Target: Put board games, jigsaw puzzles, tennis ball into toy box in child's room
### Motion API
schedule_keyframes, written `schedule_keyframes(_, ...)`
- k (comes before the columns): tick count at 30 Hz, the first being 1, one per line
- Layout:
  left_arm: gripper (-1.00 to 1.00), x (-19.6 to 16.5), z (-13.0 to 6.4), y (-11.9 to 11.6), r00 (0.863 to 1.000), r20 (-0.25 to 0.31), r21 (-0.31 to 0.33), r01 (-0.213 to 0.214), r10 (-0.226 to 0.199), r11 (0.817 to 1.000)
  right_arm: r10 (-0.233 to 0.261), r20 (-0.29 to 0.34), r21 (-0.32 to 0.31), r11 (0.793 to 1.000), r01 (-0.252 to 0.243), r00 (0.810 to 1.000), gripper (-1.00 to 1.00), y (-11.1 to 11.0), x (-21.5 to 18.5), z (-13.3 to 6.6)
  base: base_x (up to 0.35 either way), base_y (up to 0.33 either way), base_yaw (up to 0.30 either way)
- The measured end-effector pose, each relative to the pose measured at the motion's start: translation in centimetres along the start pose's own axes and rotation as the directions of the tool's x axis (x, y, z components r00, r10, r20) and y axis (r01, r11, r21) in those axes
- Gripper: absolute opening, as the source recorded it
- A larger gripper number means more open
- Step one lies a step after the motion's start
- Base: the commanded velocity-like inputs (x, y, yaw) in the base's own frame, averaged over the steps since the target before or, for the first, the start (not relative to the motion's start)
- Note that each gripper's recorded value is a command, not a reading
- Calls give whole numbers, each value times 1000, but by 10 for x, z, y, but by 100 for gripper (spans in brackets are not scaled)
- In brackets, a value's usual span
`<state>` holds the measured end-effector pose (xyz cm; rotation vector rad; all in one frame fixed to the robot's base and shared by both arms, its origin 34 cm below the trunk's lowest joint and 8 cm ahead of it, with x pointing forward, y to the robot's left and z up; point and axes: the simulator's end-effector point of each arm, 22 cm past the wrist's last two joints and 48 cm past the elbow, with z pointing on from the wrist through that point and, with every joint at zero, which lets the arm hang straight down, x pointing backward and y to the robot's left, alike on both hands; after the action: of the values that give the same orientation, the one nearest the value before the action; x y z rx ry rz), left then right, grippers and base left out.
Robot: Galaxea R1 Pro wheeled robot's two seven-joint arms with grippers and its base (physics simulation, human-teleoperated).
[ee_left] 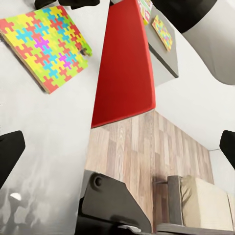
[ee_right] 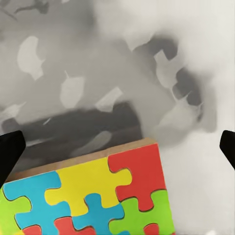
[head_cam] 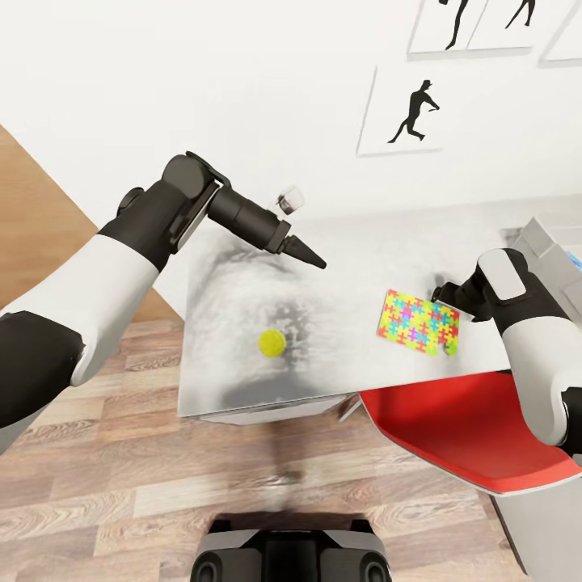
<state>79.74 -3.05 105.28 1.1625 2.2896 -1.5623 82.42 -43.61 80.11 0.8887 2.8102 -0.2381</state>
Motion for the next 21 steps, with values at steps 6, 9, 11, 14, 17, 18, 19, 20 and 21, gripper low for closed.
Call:
schedule_keyframes(6, 100, 1, 1, 1, 1000, -4, -6, -1, 1, 1000, 1, 2, 0, 1000, -1, 1000, 100, 0, -1, 0, -43, 102, 0)
schedule_keyframes(9, 100, 1, 1, 1, 1000, -4, -6, -1, 1, 1000, 2, 1, 1, 1000, -2, 1000, 100, -1, -1, 0, -10, 33, 0)
schedule_keyframes(11, 100, 1, 1, 1, 1000, -5, -6, -1, 1, 1000, 3, 1, 0, 1000, -3, 1000, 100, -1, -1, 0, -4, 13, 0)
schedule_keyframes(14, 100, 1, 1, 1, 1000, -5, -6, -1, 1, 1000, 3, 0, 0, 1000, -3, 1000, 100, -1, 0, 0, -2, 6, 0)
schedule_keyframes(17, 100, 1, 1, 1, 1000, -5, -7, -1, 1, 1000, 4, 0, -1, 1000, -4, 1000, 100, -1, -1, 0, -1, 2, 0)
schedule_keyframes(18, 100, 1, 1, 1, 1000, -5, -7, -1, 1, 1000, 4, 0, -1, 1000, -4, 1000, 100, -1, -1, 0, 0, 0, 0)
schedule_keyframes(19, 100, 1, 1, 1, 1000, -5, -6, -1, 1, 1000, 4, 1, -1, 1000, -4, 1000, 100, -1, -1, 0, 0, 8, 0)
schedule_keyframes(20, 100, 1, 1, 1, 1000, -5, -7, -1, 1, 1000, 4, 1, 0, 1000, -4, 1000, 100, -1, -1, 0, 0, 20, 0)
schedule_keyframes(21, 100, 1, 1, 1, 1000, -5, -7, -1, 1, 1000, 4, 1, -1, 1000, -4, 1000, 100, -1, -1, 0, 0, 53, 0)
